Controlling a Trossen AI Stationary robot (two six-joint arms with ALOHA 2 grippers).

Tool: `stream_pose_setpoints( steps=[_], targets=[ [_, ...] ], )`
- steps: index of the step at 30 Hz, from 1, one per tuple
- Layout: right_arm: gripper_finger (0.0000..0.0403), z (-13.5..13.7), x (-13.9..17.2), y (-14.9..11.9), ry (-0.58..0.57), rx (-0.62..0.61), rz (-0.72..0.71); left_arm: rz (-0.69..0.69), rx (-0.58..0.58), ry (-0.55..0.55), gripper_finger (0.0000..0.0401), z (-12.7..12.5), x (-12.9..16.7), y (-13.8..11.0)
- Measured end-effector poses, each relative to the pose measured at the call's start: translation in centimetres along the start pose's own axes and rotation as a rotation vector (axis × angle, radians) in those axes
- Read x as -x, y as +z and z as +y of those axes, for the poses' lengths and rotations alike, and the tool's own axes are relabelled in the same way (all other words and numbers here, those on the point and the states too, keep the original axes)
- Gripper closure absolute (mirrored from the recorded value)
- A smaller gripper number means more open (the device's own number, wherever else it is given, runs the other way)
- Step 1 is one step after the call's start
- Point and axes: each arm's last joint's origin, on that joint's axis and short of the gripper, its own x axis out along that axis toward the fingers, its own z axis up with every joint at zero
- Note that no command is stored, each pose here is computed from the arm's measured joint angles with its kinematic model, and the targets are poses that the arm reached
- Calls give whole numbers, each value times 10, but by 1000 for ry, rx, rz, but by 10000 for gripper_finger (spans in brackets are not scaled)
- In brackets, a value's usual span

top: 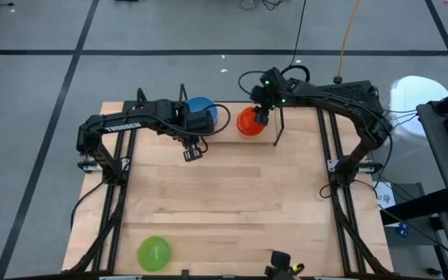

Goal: Place and stack bowls onto a shelf
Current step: Stack the orange bowl on top of the purple bowl on the shelf

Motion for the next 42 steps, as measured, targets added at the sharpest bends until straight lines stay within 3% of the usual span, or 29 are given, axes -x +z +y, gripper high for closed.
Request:
stream_pose_setpoints(
  steps=[7,15,27,42],
  targets=[
    [267,2,30,12,-65,23,-110,5,-2,1,359,0,0,-1],
    [393,2,28,13,-75,32,-156,5,-2,1,359,0,0,-1],
    [402,8,17,10,22,64,-282,6,-2,1,359,0,0,-1],
    [403,15,0,-7,97,70,-309,6,2,1,359,0,0,-1]
  ],
)
